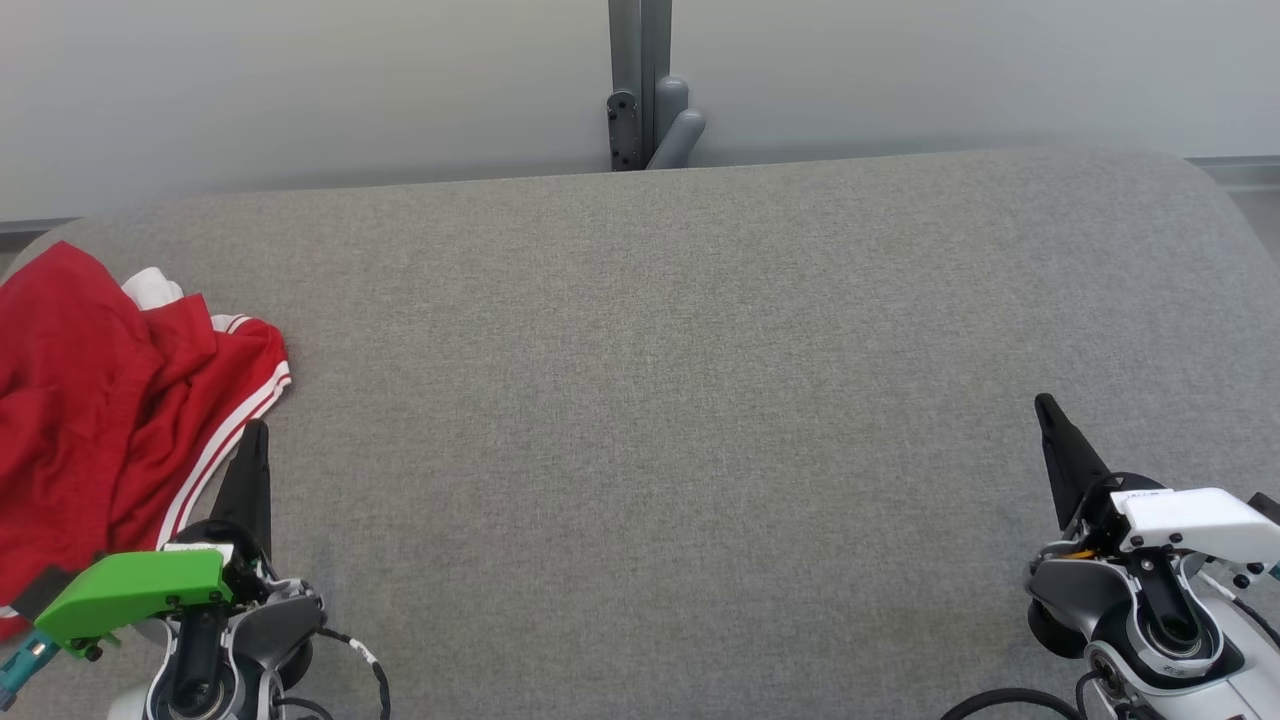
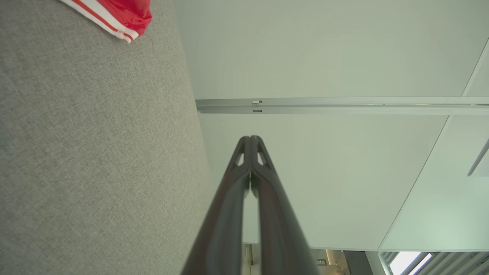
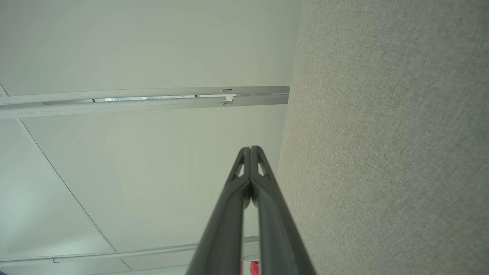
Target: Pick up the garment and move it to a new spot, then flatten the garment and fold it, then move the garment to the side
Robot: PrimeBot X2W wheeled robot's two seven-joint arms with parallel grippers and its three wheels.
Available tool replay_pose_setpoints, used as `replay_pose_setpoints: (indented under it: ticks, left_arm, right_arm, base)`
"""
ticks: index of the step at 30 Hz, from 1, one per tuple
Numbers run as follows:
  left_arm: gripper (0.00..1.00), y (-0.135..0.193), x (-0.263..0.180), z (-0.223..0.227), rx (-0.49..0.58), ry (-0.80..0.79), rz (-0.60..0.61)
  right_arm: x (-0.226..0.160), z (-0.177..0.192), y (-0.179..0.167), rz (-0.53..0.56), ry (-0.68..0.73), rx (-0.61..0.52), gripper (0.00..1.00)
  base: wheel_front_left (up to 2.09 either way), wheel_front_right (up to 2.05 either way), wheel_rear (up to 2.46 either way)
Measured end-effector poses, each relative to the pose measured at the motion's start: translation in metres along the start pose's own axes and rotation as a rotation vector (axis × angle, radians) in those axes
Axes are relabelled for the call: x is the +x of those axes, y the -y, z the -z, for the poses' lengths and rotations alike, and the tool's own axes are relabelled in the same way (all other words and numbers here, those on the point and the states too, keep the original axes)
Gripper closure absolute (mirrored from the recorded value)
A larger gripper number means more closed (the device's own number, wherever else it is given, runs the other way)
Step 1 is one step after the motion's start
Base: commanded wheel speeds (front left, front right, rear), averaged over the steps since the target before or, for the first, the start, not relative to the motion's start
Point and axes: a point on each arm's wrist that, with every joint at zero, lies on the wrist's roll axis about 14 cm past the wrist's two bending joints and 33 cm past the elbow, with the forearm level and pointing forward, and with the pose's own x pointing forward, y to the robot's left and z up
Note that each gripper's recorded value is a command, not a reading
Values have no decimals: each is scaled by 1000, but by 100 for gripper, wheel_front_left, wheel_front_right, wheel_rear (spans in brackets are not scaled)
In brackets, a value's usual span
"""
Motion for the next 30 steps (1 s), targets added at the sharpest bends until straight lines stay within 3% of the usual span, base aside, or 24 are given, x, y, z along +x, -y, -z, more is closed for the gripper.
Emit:
replay_pose_setpoints:
  ticks: [30]
  left_arm:
    - [100,0,0,0,0,0,0]
  right_arm:
    - [0,0,0,0,0,1,100]
  base:
    - [0,0,0]
